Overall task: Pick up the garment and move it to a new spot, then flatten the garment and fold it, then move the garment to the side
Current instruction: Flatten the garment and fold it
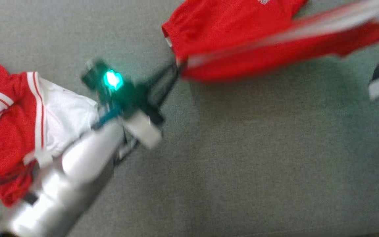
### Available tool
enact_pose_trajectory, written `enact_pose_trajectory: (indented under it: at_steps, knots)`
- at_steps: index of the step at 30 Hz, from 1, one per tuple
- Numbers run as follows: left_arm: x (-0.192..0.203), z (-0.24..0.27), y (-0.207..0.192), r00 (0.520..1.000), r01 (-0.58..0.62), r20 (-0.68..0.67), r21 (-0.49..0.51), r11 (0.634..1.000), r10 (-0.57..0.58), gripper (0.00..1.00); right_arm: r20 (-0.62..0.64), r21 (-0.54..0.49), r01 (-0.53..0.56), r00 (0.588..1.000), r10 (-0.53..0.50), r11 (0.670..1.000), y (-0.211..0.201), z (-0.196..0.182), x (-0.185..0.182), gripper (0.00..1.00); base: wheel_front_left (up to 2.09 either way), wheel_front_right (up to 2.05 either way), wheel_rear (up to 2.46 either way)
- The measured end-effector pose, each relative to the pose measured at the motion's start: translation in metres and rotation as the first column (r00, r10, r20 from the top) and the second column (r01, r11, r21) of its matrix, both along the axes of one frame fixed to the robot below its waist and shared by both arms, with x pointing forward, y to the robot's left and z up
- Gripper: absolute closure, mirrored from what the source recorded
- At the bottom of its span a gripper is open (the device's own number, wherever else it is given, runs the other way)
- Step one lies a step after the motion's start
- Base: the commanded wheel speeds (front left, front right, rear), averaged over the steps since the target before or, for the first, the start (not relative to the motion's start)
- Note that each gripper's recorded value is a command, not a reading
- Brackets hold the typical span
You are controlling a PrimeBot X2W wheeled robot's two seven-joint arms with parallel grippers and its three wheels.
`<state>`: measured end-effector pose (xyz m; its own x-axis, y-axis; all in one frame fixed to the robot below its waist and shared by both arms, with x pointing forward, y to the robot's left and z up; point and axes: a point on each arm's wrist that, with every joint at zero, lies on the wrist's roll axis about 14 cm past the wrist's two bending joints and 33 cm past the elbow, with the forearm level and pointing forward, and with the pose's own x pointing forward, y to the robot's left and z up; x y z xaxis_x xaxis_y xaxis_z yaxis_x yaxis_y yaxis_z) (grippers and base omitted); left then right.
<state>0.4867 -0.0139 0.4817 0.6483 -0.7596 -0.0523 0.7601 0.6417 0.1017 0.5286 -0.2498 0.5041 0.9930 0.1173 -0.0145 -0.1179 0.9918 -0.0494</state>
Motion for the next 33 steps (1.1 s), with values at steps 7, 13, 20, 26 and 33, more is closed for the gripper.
enact_pose_trajectory:
  at_steps: [7,13,20,26,33]
  knots:
    - [-0.086,-0.042,0.012,0.991,0.013,-0.136,0.025,1.000,-0.009,1.00,-0.113,0.082,0.014,0.994,-0.004,0.997,0.002,-0.030,-0.075,1.00,0.00,0.00,0.00]
    - [-0.149,-0.063,0.024,0.973,0.001,-0.229,0.044,0.999,0.009,1.00,-0.203,0.126,0.009,0.979,0.017,0.992,0.009,-0.038,-0.140,1.00,0.00,0.00,0.00]
    - [-0.199,-0.061,0.023,0.954,-0.008,-0.299,-0.013,1.000,0.004,1.00,-0.199,0.149,0.034,0.980,-0.004,0.988,0.006,-0.017,-0.186,1.00,0.00,0.00,0.00]
    - [-0.177,-0.035,0.022,0.943,-0.086,-0.330,-0.118,0.989,0.042,1.00,-0.188,0.178,0.030,0.982,0.004,0.984,0.016,-0.009,-0.171,1.00,0.00,0.00,0.00]
    - [-0.112,-0.007,0.012,0.915,-0.190,-0.396,-0.264,0.946,0.074,1.00,-0.195,0.127,0.003,0.981,0.022,0.992,0.019,-0.012,-0.106,1.00,0.00,0.00,0.00]
